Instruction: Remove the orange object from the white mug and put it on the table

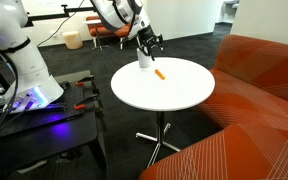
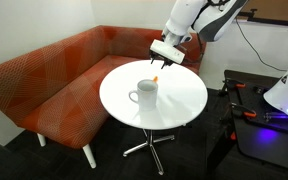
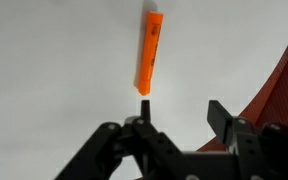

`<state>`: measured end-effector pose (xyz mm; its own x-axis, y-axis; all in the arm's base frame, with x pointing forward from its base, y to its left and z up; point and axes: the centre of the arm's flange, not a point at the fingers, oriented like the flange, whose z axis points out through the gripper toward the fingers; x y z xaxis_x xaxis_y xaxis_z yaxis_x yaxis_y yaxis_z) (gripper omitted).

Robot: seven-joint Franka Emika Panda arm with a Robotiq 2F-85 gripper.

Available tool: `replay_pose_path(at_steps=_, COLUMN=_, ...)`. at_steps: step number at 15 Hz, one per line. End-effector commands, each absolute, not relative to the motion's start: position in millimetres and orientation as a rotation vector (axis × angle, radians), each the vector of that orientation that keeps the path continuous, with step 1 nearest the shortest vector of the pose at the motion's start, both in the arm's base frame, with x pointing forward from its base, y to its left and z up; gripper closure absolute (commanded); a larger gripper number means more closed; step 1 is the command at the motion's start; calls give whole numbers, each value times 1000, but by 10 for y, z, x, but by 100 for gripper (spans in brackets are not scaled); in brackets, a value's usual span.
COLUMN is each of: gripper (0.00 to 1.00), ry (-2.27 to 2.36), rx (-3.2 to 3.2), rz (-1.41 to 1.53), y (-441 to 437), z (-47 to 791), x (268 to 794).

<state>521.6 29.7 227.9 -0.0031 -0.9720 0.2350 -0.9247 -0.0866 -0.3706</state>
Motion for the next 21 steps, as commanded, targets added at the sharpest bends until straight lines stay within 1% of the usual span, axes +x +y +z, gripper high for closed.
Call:
replay_pose_path(at_steps=1, gripper=6, ry=1990, rx=-2165, rz=-659, y=308, z=2329, x=5273)
replay_pose_path(at_steps=2, gripper=1, ry=1983, rx=-2175, rz=-663, y=341, z=2359, x=5260)
replay_pose_path(at_steps=3, gripper=0, ry=1979, rx=-2183, rz=-669, y=384, z=2390, x=5243)
replay_pose_path(at_steps=8, gripper=0, ry=1941, rx=-2224, rz=-699, y=620, z=2575, x=5121)
replay_pose_path(at_steps=17, gripper=0, ry=1926, rx=-2244, rz=-857, y=892, z=2978, x=4814)
replay_pose_path(at_steps=18, gripper=0, ry=1915, rx=-2250, rz=-803, y=850, z=2834, x=4981)
replay_pose_path(at_steps=21, gripper=0, ry=1908, rx=-2251, rz=-822, y=881, z=2912, x=4924)
